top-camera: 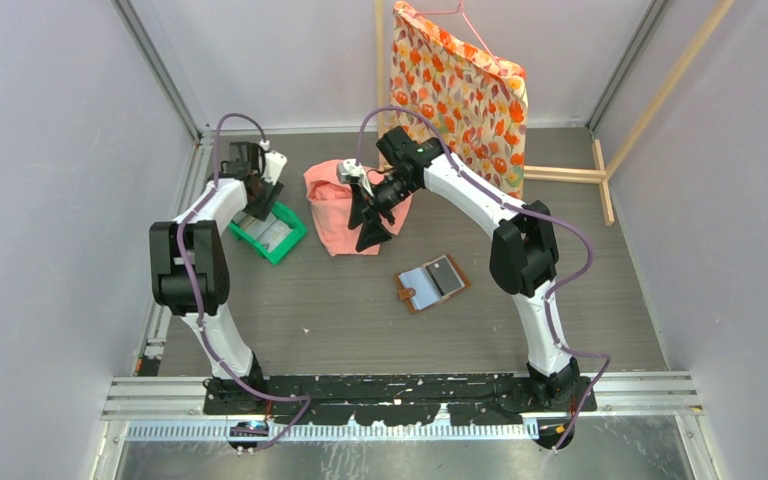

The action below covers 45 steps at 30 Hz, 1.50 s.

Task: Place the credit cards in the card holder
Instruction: Pick up the credit card from the storage box.

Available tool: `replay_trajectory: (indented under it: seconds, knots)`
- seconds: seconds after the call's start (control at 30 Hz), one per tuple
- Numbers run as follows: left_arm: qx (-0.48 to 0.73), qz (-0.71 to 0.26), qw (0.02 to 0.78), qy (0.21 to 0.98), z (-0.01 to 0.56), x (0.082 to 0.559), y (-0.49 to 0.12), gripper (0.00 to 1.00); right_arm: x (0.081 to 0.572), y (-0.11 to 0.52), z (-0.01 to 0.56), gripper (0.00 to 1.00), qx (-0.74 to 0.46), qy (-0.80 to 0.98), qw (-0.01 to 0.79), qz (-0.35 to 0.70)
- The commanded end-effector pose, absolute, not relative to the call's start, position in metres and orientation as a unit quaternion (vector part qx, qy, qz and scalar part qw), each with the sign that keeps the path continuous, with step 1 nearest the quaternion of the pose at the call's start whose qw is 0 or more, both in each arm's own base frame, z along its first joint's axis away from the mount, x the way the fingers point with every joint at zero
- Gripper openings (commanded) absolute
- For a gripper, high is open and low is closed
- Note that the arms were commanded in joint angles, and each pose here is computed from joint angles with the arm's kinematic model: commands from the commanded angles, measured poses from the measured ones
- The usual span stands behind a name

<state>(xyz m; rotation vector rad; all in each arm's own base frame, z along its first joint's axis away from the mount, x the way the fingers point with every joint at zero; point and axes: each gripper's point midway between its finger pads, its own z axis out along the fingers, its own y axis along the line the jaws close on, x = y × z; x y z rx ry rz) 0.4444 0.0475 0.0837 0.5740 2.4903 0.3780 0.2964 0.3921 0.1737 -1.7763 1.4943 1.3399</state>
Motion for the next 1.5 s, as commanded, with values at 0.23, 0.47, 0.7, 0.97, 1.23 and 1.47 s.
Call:
replay_trajectory:
  seconds: [0.23, 0.47, 0.7, 0.97, 1.23, 1.47]
  knots:
    - [0.245, 0.101, 0.273, 0.925, 0.067, 0.441, 0.034, 0.58, 0.29, 0.391, 0.204, 0.74, -0.646, 0.52, 0.254, 0.499]
    - [0.243, 0.106, 0.245, 0.933, 0.043, 0.438, 0.038, 0.6, 0.289, 0.39, 0.202, 0.74, -0.645, 0.523, 0.253, 0.496]
    - [0.238, 0.126, 0.249, 0.93, 0.044, 0.439, 0.045, 0.6, 0.289, 0.389, 0.2, 0.74, -0.638, 0.533, 0.249, 0.496]
    - [0.236, 0.175, 0.252, 0.922, 0.059, 0.444, 0.048, 0.35, 0.286, 0.388, 0.2, 0.74, -0.634, 0.536, 0.245, 0.501]
    - [0.235, 0.174, 0.267, 0.918, 0.072, 0.444, 0.046, 0.2, 0.285, 0.388, 0.2, 0.74, -0.631, 0.538, 0.242, 0.504]
    - [0.237, 0.16, 0.26, 0.922, 0.07, 0.443, 0.042, 0.22, 0.284, 0.387, 0.199, 0.74, -0.631, 0.539, 0.24, 0.504]
